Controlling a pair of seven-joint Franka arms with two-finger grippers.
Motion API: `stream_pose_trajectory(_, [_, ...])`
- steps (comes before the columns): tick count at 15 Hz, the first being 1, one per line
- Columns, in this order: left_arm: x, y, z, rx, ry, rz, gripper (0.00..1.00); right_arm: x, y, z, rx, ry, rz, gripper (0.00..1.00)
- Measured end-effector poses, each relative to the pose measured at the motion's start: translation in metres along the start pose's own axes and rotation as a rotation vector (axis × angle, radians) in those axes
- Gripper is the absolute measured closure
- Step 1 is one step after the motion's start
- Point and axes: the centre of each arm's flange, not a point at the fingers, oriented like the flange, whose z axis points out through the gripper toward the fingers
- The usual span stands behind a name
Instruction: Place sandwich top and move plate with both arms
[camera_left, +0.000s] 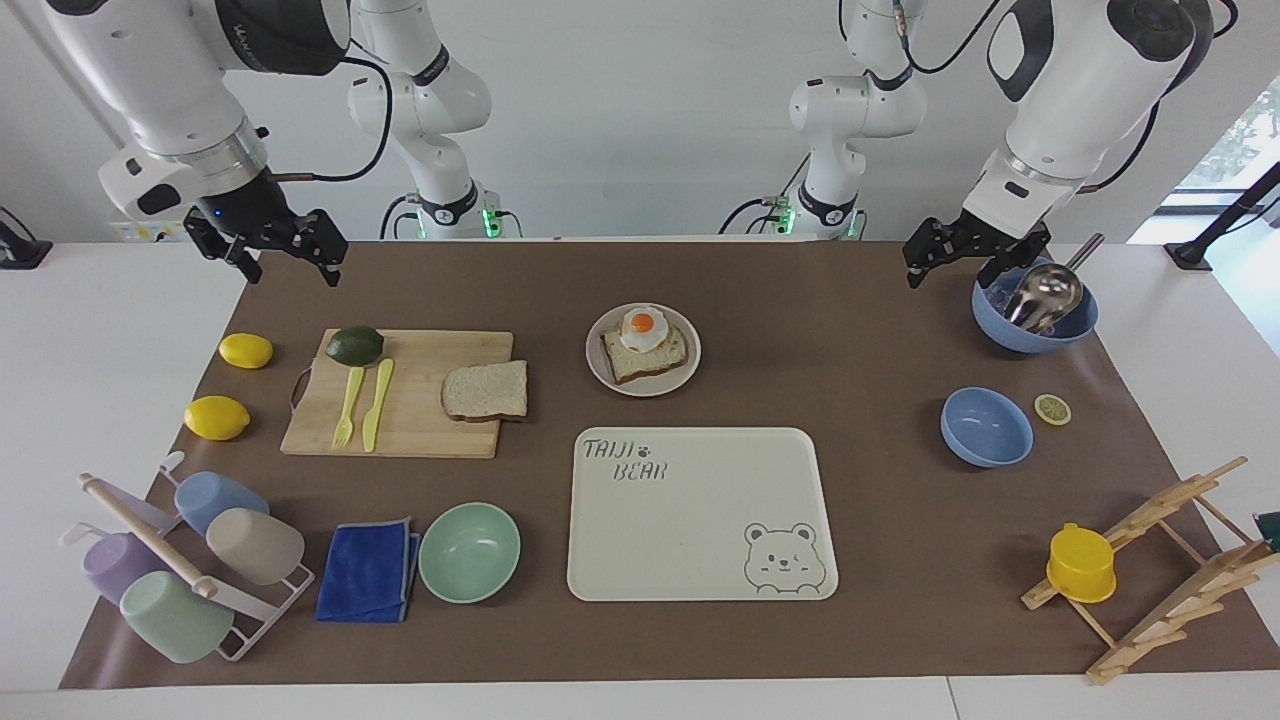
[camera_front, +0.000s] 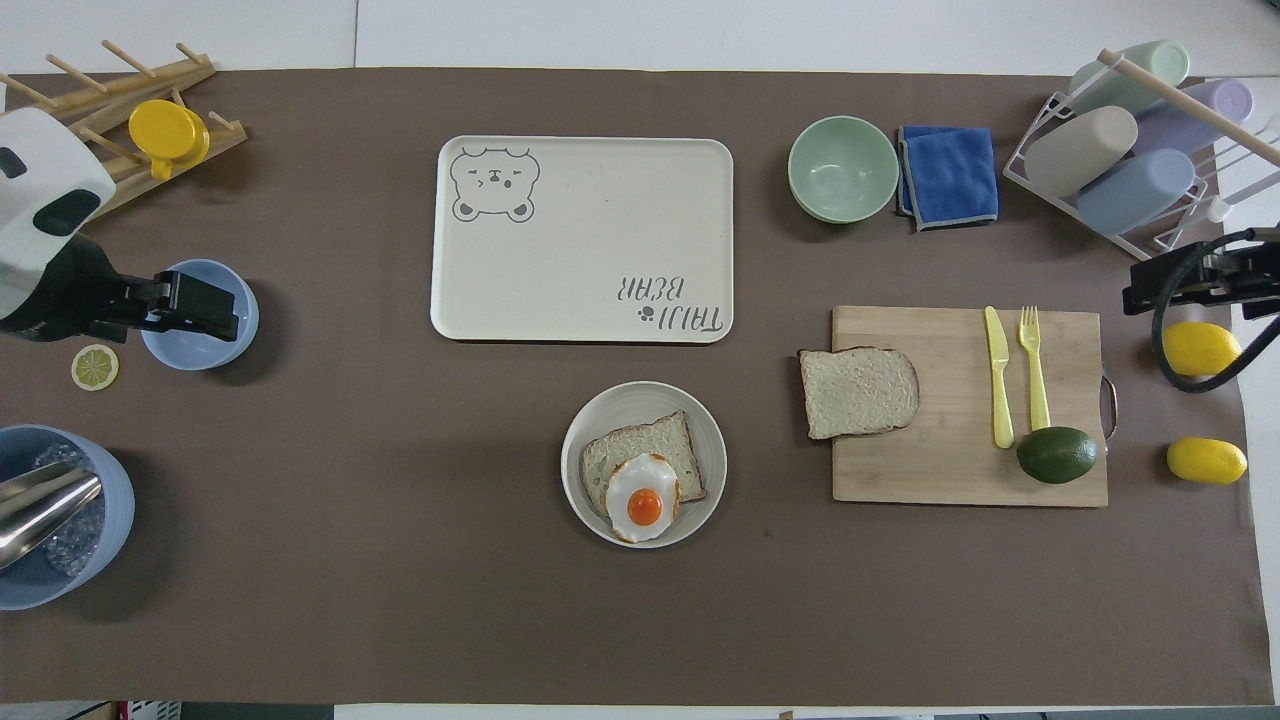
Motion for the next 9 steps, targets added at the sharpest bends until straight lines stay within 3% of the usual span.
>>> stream_pose_trajectory(9, [0.0000, 0.0000, 0.0000, 0.000, 0.000, 0.000, 0.00, -0.0005, -0.0029, 0.0052, 0.000, -0.013, -0.005, 0.00])
